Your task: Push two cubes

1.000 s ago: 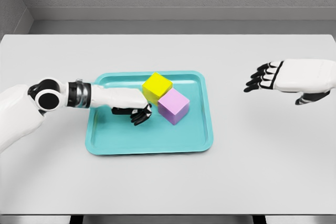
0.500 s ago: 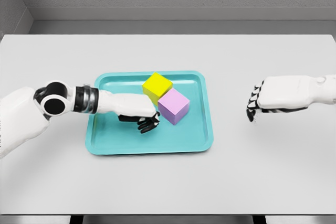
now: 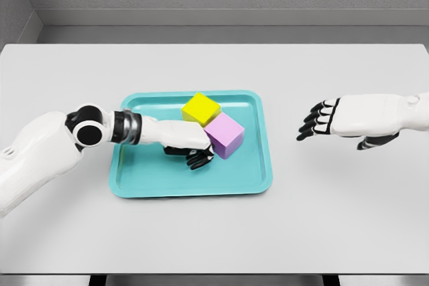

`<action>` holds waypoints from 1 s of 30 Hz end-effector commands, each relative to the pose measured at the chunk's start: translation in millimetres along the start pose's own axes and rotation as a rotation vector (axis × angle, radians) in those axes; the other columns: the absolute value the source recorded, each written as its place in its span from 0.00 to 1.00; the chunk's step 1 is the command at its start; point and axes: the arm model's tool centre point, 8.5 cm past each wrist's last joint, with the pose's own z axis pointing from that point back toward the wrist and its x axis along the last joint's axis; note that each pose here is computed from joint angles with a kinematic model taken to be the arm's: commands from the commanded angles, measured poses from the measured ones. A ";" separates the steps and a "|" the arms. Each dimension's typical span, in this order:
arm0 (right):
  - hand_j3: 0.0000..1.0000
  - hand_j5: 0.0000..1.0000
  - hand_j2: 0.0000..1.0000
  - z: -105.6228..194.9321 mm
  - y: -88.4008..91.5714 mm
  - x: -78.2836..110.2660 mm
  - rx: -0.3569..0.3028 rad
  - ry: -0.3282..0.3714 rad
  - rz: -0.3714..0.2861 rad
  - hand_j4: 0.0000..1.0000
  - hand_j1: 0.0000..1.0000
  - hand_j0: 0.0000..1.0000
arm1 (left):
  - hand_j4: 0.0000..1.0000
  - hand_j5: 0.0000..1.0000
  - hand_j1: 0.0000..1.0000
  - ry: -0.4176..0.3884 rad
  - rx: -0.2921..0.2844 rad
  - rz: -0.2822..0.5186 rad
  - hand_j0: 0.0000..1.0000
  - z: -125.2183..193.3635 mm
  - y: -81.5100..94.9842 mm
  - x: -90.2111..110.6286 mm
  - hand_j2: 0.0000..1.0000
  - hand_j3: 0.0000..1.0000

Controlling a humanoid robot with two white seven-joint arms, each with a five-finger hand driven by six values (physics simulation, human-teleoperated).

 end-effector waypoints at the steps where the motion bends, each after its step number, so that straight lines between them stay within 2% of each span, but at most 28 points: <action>1: 1.00 1.00 1.00 0.3 -0.2 0.0 -0.003 0.000 -0.005 1.00 1.00 1.00 | 0.00 0.00 0.00 -0.008 0.008 0.008 0.00 -2.7 1.4 1.4 0.00 0.00; 4: 1.00 1.00 1.00 0.3 -0.2 0.0 -0.003 0.000 -0.005 1.00 1.00 1.00 | 0.01 0.01 0.01 -0.003 0.011 0.017 0.01 -1.5 0.8 -1.0 0.01 0.01; 5: 1.00 1.00 1.00 0.3 -0.2 0.0 -0.003 0.000 -0.005 1.00 1.00 1.00 | 0.01 0.01 0.01 0.020 0.006 0.039 0.01 1.3 -3.9 -9.6 0.01 0.01; 11: 1.00 1.00 1.00 0.5 1.2 -0.3 0.000 0.001 -0.008 1.00 1.00 1.00 | 0.01 0.01 0.01 0.025 0.006 0.045 0.01 3.4 -5.5 -11.2 0.01 0.01; 12: 1.00 1.00 1.00 0.5 1.2 -0.3 0.000 0.001 -0.008 1.00 1.00 1.00 | 0.01 0.01 0.01 0.035 0.019 0.079 0.01 15.8 -10.1 -16.0 0.01 0.01; 14: 1.00 1.00 1.00 0.5 1.2 -0.3 0.000 0.001 -0.008 1.00 1.00 1.00 | 0.01 0.01 0.01 0.147 -0.009 0.079 0.01 81.7 -22.2 -32.2 0.01 0.01; 15: 1.00 1.00 1.00 0.5 1.2 -0.3 0.000 0.001 -0.008 1.00 1.00 1.00 | 0.01 0.01 0.01 0.211 0.026 0.029 0.01 131.6 -16.5 -26.7 0.01 0.01; 17: 1.00 1.00 1.00 0.2 1.6 -0.2 0.001 0.001 -0.009 1.00 1.00 1.00 | 0.02 0.02 0.02 0.346 0.076 -0.030 0.02 210.7 -3.7 -20.6 0.02 0.02; 19: 1.00 1.00 1.00 5.1 3.2 -1.2 0.009 0.012 -0.010 1.00 1.00 1.00 | 0.04 0.04 0.04 0.542 0.077 -0.029 0.04 293.9 0.5 -27.5 0.04 0.04; 20: 0.88 0.88 0.88 3.7 5.3 -0.6 0.015 0.008 -0.013 0.88 0.88 0.88 | 0.05 0.05 0.05 0.553 0.075 -0.037 0.05 301.7 2.2 -23.1 0.05 0.05; 21: 0.58 0.58 0.58 0.3 9.6 1.1 0.026 -0.002 -0.021 0.58 0.58 0.58 | 0.06 0.06 0.06 0.539 0.049 -0.058 0.06 302.1 2.3 -11.9 0.06 0.06; 23: 0.23 0.23 0.23 -13.2 6.8 5.4 0.012 -0.037 -0.018 0.23 0.23 0.23 | 0.06 0.06 0.06 0.540 0.017 -0.065 0.06 305.6 0.7 -5.7 0.06 0.06; 24: 0.05 0.05 0.05 -29.8 10.6 12.4 0.018 -0.082 -0.024 0.05 0.05 0.05 | 0.06 0.06 0.06 0.537 -0.026 -0.053 0.06 303.5 -3.1 -6.5 0.06 0.06; 25: 0.01 0.01 0.01 -39.5 10.0 17.0 0.019 -0.110 -0.022 0.01 0.01 0.01 | 0.06 0.06 0.06 0.532 -0.044 -0.046 0.06 300.5 -4.9 -7.8 0.06 0.06; 28: 0.03 0.03 0.03 -45.2 -2.4 18.1 -0.004 -0.123 0.003 0.03 0.03 0.03 | 0.06 0.06 0.06 0.531 -0.052 -0.043 0.06 299.7 -6.1 -8.0 0.06 0.06; 30: 0.05 0.05 0.05 -57.1 -8.2 23.4 -0.020 -0.155 0.013 0.05 0.05 0.05 | 0.06 0.06 0.06 0.528 -0.056 -0.043 0.06 298.3 -7.2 -8.0 0.06 0.06</action>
